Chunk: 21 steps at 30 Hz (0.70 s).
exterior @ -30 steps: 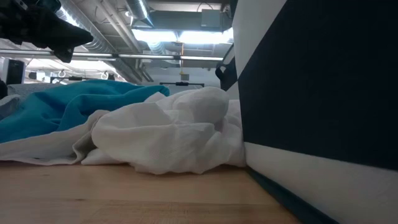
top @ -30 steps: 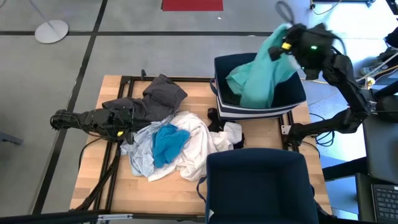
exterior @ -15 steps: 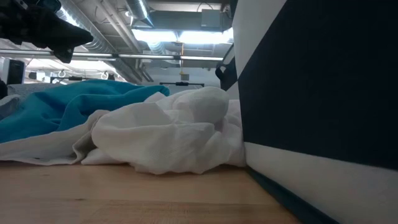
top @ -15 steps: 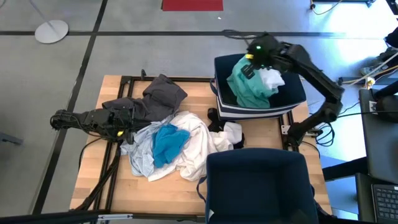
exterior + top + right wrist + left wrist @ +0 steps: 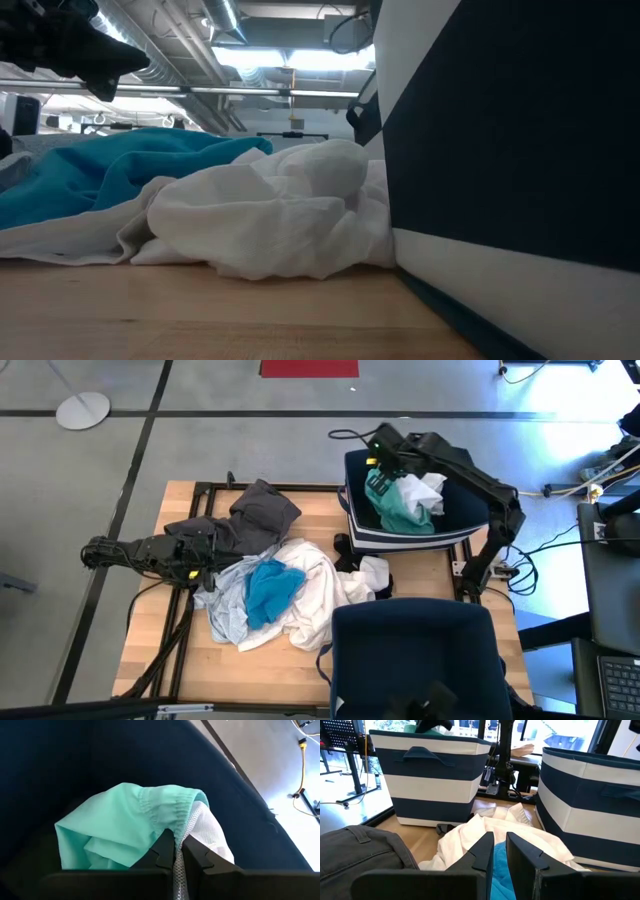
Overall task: Sort clothes
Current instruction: Put the light green shorts into the top laundry bin
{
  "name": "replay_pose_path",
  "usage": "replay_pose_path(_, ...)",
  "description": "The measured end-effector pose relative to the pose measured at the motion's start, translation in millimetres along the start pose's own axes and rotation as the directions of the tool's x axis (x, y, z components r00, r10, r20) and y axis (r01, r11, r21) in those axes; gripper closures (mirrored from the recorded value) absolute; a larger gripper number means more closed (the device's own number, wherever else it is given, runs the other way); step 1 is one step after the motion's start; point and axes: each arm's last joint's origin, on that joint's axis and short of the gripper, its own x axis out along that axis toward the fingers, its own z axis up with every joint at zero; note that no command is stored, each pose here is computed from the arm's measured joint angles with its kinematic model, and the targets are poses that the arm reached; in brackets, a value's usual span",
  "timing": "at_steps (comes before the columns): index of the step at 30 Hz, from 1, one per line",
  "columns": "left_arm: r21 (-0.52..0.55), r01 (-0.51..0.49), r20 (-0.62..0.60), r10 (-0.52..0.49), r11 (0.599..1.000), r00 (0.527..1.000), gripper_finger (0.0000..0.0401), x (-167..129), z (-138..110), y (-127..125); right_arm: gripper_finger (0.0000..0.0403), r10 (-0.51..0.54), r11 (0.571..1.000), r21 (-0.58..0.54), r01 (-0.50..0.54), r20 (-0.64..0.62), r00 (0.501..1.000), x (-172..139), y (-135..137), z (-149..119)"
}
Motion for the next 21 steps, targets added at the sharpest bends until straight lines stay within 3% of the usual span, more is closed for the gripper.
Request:
replay_pose_path(4, 0.001, 0.000, -0.004, 0.000, 1.000, 1.000, 0.0361, 0, 0, 0, 0.0359, 0.020, 1.000, -0.001, -0.020, -0.004, 1.000, 2, 1, 1)
replay_pose_path(9, 0.002, 0.000, -0.007, 0.000, 1.000, 1.000, 0.0361, 0, -1, 0, 0.0287, 0.111, 0.994, -0.004, -0.111, -0.013, 0.994, 2, 4, 0)
replay_pose_path(13, 0.002, -0.001, -0.007, 0.001, 1.000, 1.000, 0.0361, 0, -1, 0, 0.0229, 0.120, 0.993, -0.008, -0.121, -0.013, 0.993, 1, 4, 0)
replay_pose_path(21, -0.003, -0.001, -0.006, 0.001, 1.000, 1.000, 0.0361, 0, -1, 0, 0.0166, 0.135, 0.991, 0.012, -0.137, 0.090, 0.987, -47, -7, 8)
